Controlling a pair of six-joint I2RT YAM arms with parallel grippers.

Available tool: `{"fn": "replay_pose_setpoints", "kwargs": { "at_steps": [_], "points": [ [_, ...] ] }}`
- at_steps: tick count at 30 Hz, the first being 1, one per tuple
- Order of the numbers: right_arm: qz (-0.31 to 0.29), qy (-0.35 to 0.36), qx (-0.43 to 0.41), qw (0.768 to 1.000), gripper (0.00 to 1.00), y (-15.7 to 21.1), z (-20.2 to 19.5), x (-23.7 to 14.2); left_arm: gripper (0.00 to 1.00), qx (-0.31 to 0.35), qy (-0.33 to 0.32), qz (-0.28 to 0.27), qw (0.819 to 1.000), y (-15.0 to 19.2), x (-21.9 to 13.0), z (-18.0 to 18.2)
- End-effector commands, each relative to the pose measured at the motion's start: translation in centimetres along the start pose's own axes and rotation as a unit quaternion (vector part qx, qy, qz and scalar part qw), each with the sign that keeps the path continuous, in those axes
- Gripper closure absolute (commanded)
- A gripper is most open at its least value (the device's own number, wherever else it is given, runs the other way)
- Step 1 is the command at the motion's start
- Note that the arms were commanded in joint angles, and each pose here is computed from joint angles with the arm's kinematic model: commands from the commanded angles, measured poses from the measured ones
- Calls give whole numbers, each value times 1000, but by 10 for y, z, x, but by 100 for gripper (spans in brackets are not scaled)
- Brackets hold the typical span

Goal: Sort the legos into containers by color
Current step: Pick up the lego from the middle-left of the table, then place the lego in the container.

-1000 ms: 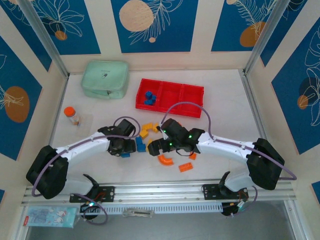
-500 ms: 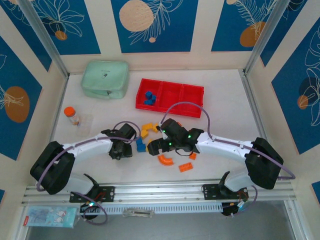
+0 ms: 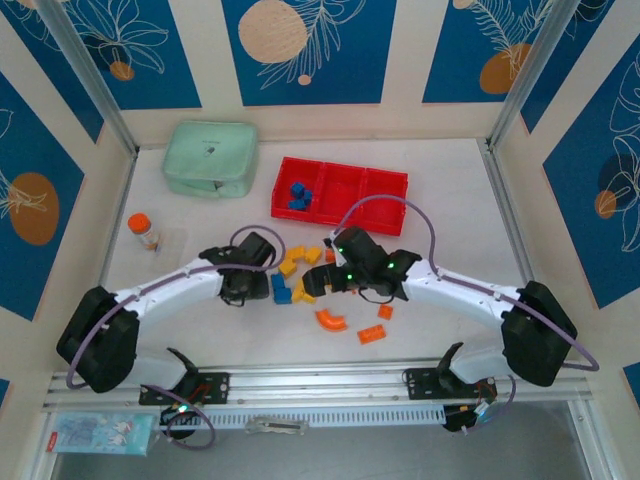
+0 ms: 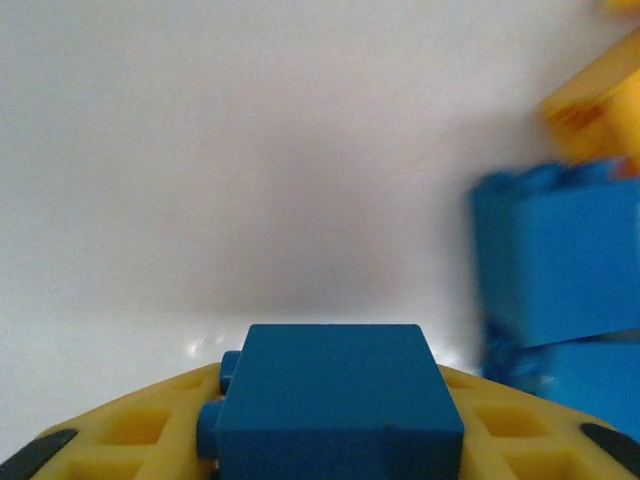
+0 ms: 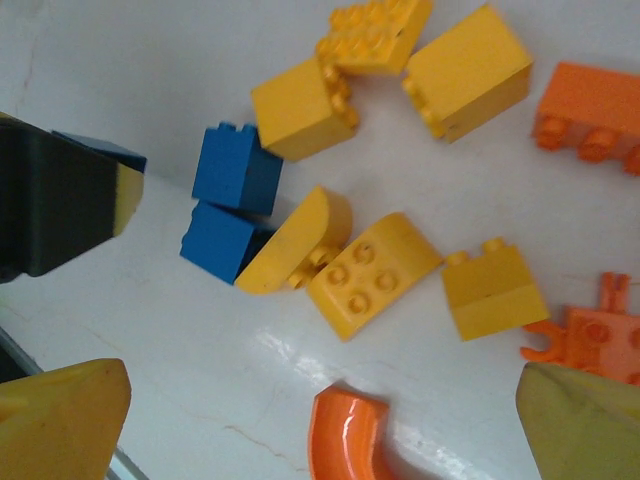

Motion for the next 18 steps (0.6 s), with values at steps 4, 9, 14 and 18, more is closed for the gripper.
{"fn": "replay_pose_setpoints", "kwargs": {
  "at_steps": [4, 9, 14, 18],
  "points": [
    [-21, -1, 16, 1000, 1, -28, -12, -20, 64, 54, -12, -92, 994, -78, -38, -18],
    [-45, 13, 40, 998, 1, -54, -28, -31, 65, 73, -9, -121, 990, -141, -40, -37],
    [-72, 24, 55, 996, 1, -82, -42, -37, 65, 54, 9, -143, 988, -202, -27, -50],
    [-79, 27, 64, 994, 1, -95, -51, -37, 66, 48, 17, -161, 986, -244, -13, -59]
  ]
}}
Point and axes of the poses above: each hand's point on the last joint's axis, 136 mm out from that joint toward the fingers, its own x axis out along the fingers, its own z axis along the line the jaws close on, y = z × x, the point moved 1 cm from there along -x, back along the fingers, and after that the axes turned 11 degrees about x, right-handed, at the moved point
